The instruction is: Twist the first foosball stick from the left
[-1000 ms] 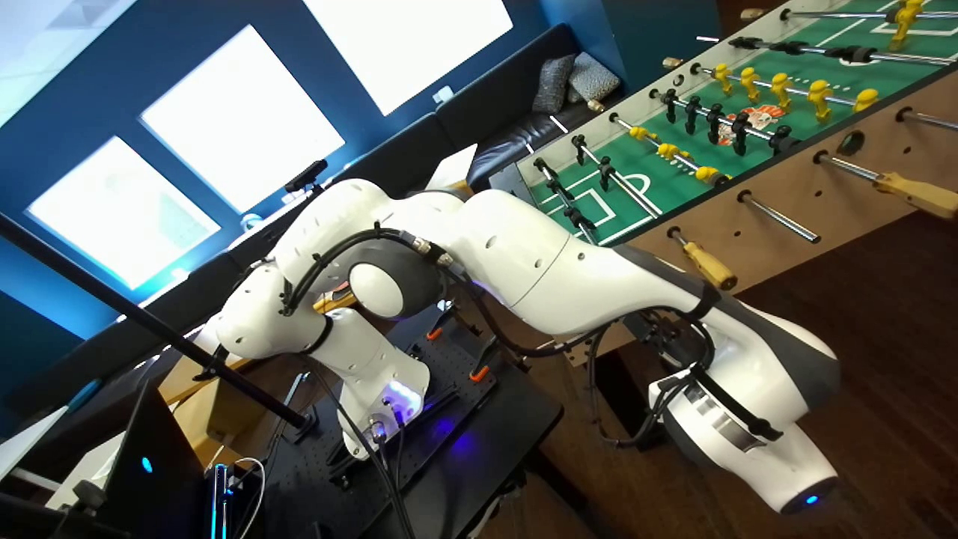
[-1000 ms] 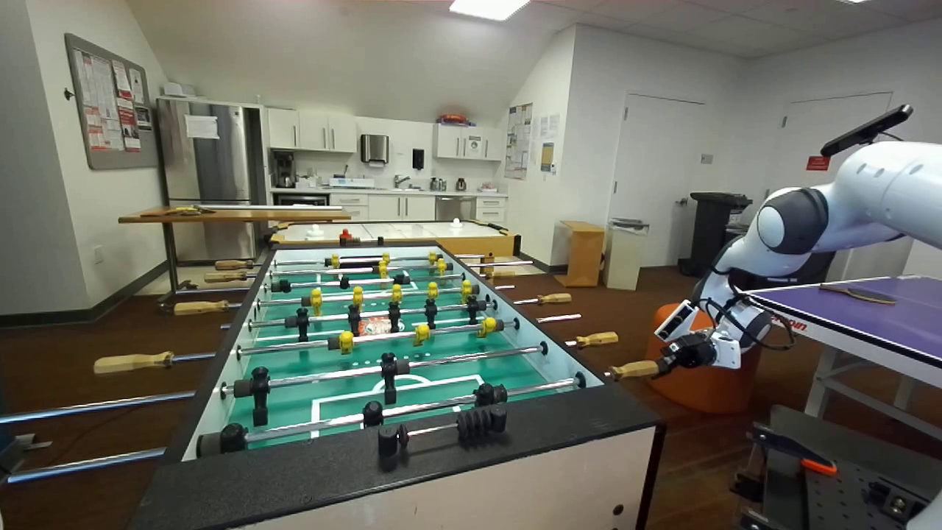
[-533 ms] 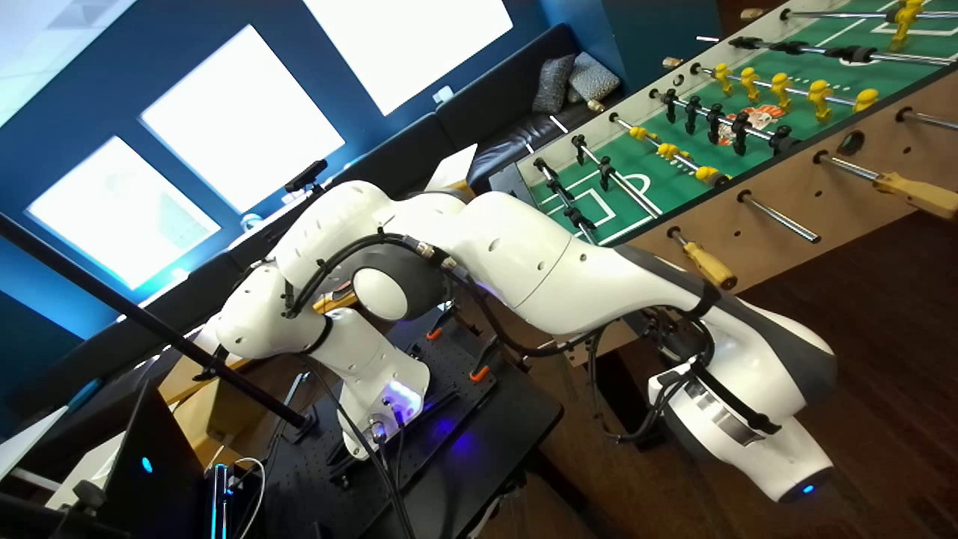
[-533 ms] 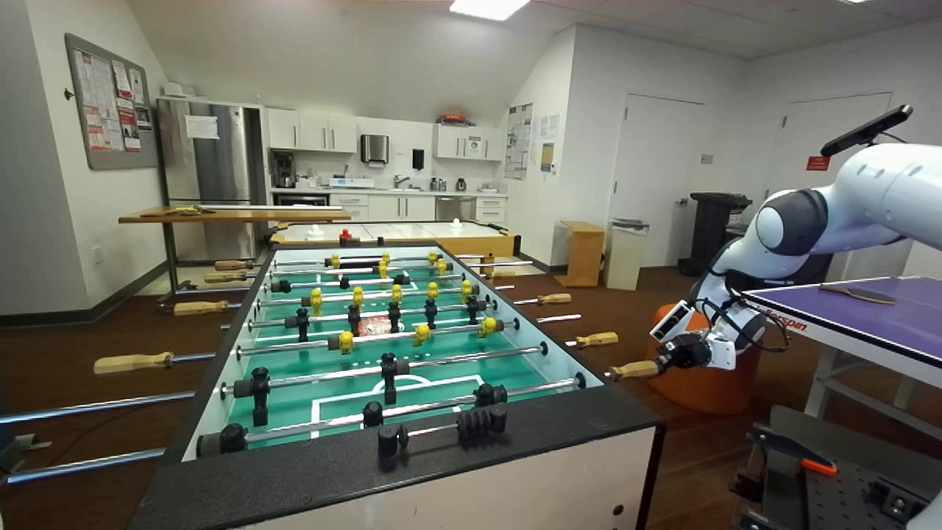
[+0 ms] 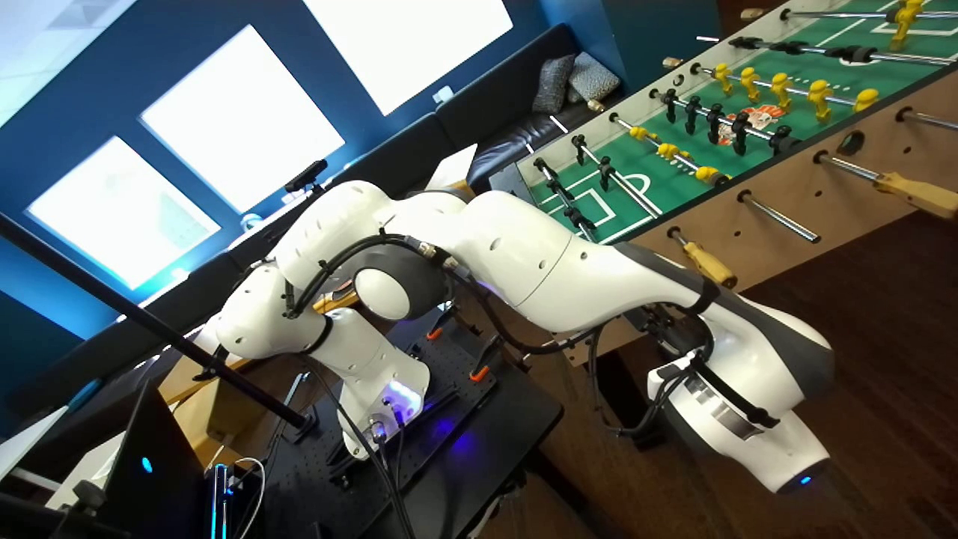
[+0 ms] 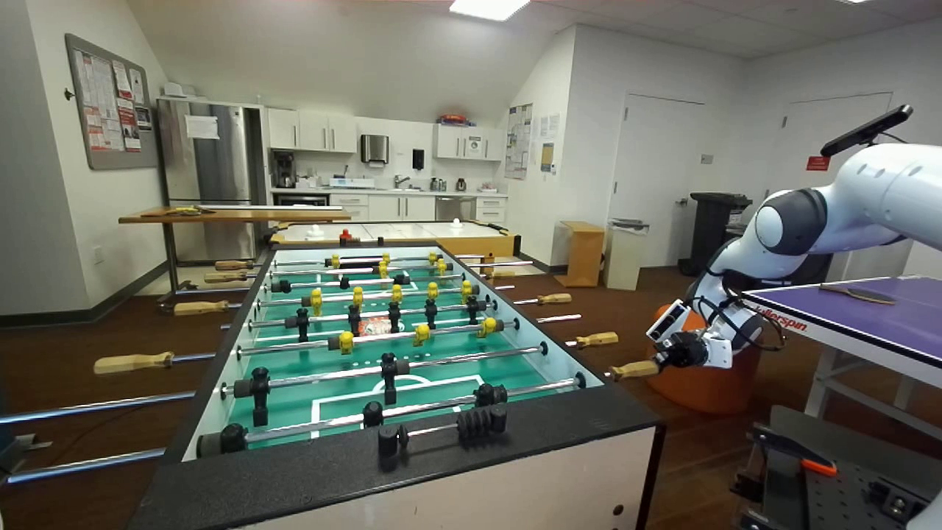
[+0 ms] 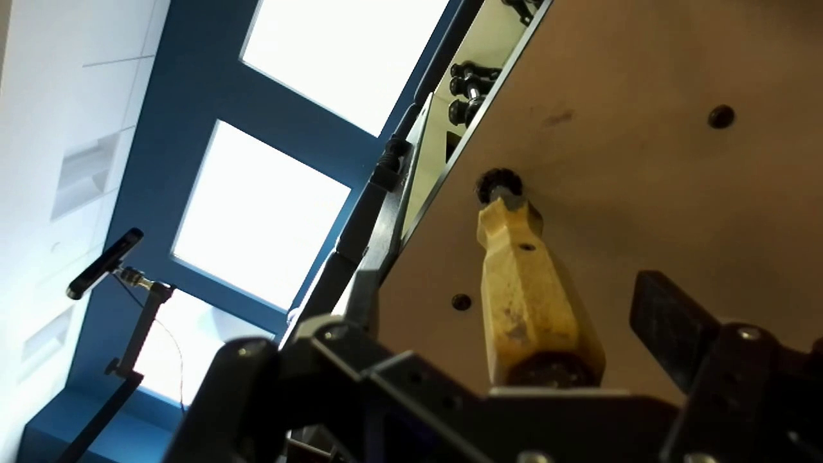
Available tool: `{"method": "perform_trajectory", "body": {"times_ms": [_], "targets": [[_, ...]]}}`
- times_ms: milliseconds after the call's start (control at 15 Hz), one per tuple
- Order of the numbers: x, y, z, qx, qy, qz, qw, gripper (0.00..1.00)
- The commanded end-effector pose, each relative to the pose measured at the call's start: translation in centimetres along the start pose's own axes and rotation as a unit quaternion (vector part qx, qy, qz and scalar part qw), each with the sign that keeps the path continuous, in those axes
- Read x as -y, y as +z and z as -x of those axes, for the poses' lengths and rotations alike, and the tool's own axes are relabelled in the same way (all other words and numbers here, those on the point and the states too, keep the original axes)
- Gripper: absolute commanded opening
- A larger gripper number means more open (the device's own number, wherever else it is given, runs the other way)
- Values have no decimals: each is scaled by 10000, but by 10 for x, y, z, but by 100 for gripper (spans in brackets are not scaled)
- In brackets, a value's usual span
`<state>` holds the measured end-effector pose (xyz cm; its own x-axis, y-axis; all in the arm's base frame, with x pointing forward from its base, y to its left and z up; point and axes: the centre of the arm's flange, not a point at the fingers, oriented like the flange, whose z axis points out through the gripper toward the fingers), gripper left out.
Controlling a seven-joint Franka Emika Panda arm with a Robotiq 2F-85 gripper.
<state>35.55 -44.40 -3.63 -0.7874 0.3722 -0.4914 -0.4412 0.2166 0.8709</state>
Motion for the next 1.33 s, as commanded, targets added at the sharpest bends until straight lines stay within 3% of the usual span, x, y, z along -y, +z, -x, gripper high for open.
{"method": "perform_trajectory", "body": {"times_ms": [0,867,933,1000,1267], "targets": [[3,-4,7,-29,154,154,9998,100],[2,-6,9,-521,332,52,9981,100],[2,-7,9,-548,315,43,9980,75],[2,-7,10,-570,312,34,9979,74],[3,-8,10,-609,295,3,9977,42]]}}
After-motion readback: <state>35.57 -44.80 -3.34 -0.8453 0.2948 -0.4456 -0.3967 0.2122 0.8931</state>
